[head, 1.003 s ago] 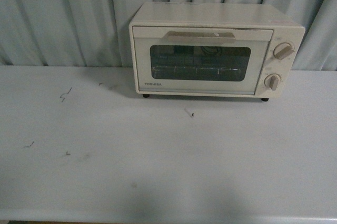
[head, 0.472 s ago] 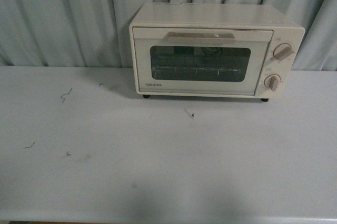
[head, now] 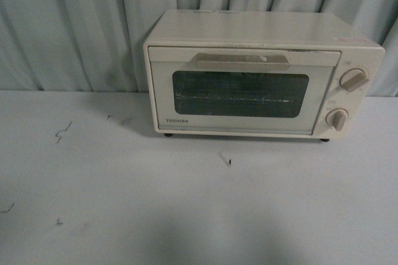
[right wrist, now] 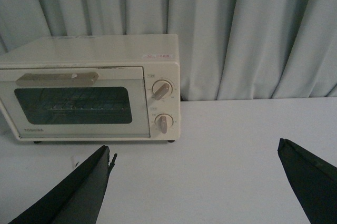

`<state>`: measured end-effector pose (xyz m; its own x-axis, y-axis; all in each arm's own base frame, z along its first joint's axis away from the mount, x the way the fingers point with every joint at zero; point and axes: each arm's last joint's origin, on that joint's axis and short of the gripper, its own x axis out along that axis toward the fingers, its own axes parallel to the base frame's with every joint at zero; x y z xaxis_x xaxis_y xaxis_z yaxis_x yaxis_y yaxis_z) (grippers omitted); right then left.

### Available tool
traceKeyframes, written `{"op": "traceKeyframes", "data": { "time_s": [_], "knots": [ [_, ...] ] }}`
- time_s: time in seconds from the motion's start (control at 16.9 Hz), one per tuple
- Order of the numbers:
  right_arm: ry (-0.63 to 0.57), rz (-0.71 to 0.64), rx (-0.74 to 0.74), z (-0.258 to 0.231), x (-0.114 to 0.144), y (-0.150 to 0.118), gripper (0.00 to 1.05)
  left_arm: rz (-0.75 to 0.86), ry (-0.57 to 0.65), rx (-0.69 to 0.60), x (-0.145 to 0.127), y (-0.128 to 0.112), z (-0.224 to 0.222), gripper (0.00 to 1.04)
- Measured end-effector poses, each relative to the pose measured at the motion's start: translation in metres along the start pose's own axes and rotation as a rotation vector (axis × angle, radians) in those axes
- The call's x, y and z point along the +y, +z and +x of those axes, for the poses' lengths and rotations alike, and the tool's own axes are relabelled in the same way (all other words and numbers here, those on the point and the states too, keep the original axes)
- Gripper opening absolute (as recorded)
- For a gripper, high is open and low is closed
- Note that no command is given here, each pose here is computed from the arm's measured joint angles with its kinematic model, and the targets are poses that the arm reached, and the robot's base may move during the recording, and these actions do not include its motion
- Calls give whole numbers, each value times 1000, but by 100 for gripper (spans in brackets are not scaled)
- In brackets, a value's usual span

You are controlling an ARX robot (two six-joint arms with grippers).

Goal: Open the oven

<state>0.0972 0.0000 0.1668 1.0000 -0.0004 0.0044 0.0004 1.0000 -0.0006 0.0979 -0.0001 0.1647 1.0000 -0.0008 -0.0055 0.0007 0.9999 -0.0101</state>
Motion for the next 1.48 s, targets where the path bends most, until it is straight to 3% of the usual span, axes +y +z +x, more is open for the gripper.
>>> {"op": "traceKeyframes", "data": {
  "time_s": [0.47, 0.53, 0.59, 0.77, 0.89, 1.48],
  "knots": [
    [0, 0, 1, 0, 0, 0, 98, 0, 0, 2, 0, 0, 0, 98],
    [-1, 0, 1, 0, 0, 0, 98, -106, -6, 224, -3, -1, -1, 98],
    [1, 0, 0, 0, 0, 0, 98, -263, -18, 429, -19, 5, 7, 98],
    [0, 0, 0, 0, 0, 0, 98, -710, -77, 612, -84, -7, 31, 98],
    [0, 0, 1, 0, 0, 0, 98, -901, -68, 717, -124, -19, 50, 98],
    [0, 0, 1, 0, 0, 0, 98, -1030, -26, 812, -179, -52, 97, 98]
  ]
}}
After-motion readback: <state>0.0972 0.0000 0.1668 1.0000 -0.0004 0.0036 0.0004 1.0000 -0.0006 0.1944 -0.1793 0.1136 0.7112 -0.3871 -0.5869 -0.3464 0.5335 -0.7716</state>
